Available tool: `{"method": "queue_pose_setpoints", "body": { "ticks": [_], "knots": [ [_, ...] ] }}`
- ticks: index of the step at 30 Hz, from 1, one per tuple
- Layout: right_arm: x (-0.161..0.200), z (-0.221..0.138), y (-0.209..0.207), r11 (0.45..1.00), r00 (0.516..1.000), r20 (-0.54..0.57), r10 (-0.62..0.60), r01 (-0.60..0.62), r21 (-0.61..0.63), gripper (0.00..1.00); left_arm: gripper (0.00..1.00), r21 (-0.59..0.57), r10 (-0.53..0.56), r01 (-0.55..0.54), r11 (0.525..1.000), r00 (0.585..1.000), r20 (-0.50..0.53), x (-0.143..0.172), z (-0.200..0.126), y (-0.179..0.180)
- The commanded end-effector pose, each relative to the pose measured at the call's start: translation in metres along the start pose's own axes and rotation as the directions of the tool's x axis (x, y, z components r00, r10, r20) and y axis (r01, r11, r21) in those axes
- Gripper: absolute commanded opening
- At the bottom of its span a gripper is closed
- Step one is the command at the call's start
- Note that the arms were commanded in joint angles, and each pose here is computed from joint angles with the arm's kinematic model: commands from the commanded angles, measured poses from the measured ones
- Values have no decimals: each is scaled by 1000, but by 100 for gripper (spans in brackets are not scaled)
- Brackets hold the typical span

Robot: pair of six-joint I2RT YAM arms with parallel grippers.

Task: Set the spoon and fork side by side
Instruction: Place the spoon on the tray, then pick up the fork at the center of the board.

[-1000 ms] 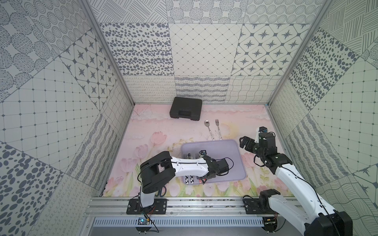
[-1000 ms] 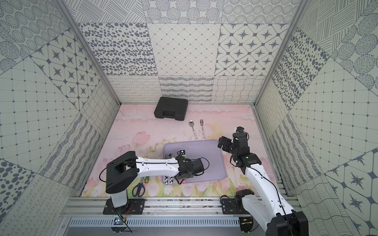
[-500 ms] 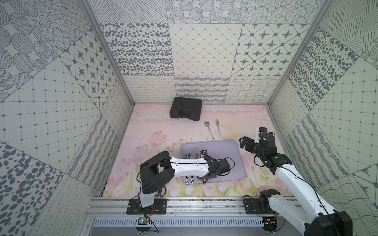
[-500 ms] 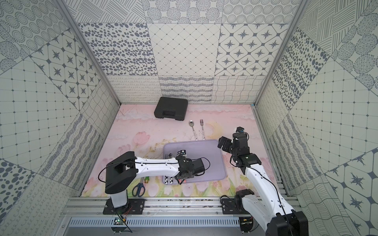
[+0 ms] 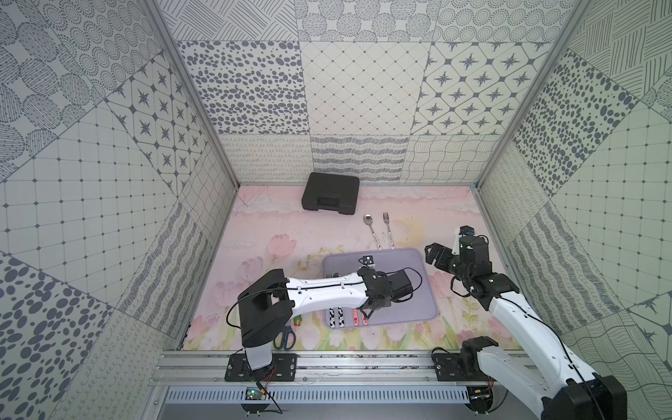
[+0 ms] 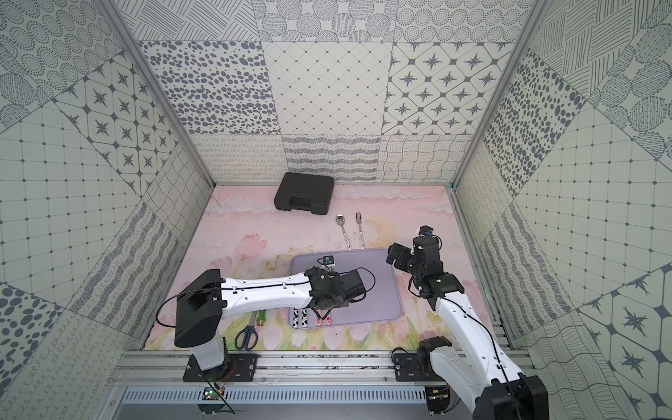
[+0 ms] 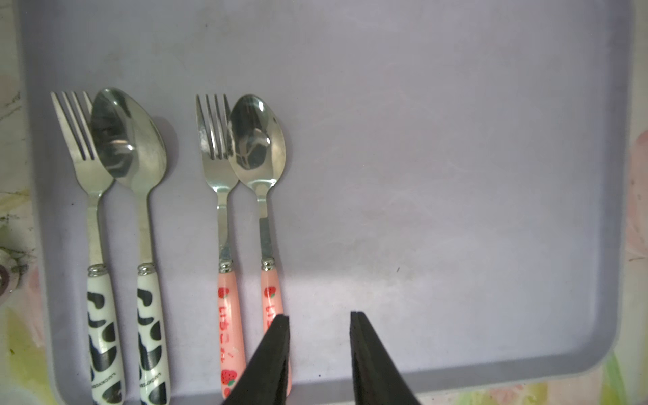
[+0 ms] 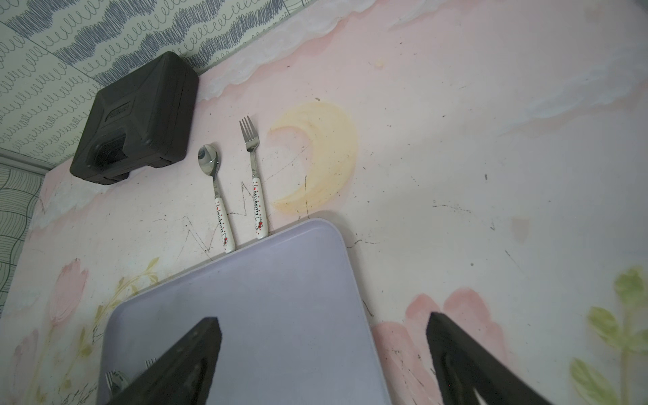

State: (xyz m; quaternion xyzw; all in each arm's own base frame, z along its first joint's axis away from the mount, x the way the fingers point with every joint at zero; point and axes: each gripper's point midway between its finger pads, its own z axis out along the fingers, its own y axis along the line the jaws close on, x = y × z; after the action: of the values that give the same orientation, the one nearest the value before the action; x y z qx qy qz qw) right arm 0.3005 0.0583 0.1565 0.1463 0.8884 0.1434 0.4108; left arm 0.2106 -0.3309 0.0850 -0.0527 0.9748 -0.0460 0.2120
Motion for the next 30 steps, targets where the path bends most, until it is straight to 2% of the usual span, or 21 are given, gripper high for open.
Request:
{"method": "queue_pose_setpoints", "body": {
  "ticks": [1, 9, 20, 30],
  "knots": [
    [-6, -1, 7, 1000, 999, 33, 0, 1, -30, 97, 34, -13, 55, -55, 998, 998, 30, -27, -6, 5],
    [-5, 0, 8, 999, 999, 32, -1, 2, -35, 97, 36, 13, 28, -29, 1000, 999, 30, -77, 9, 0],
    [-2, 8, 11, 999, 1000, -5, -21, 21, -36, 97, 37, 31, -3, 3, 1000, 1000, 3, -149, 50, -14],
    [9, 35, 30, 994, 988, -111, -110, 107, -30, 94, 39, 59, -16, 17, 998, 1000, -20, -185, 80, -23]
  ]
}}
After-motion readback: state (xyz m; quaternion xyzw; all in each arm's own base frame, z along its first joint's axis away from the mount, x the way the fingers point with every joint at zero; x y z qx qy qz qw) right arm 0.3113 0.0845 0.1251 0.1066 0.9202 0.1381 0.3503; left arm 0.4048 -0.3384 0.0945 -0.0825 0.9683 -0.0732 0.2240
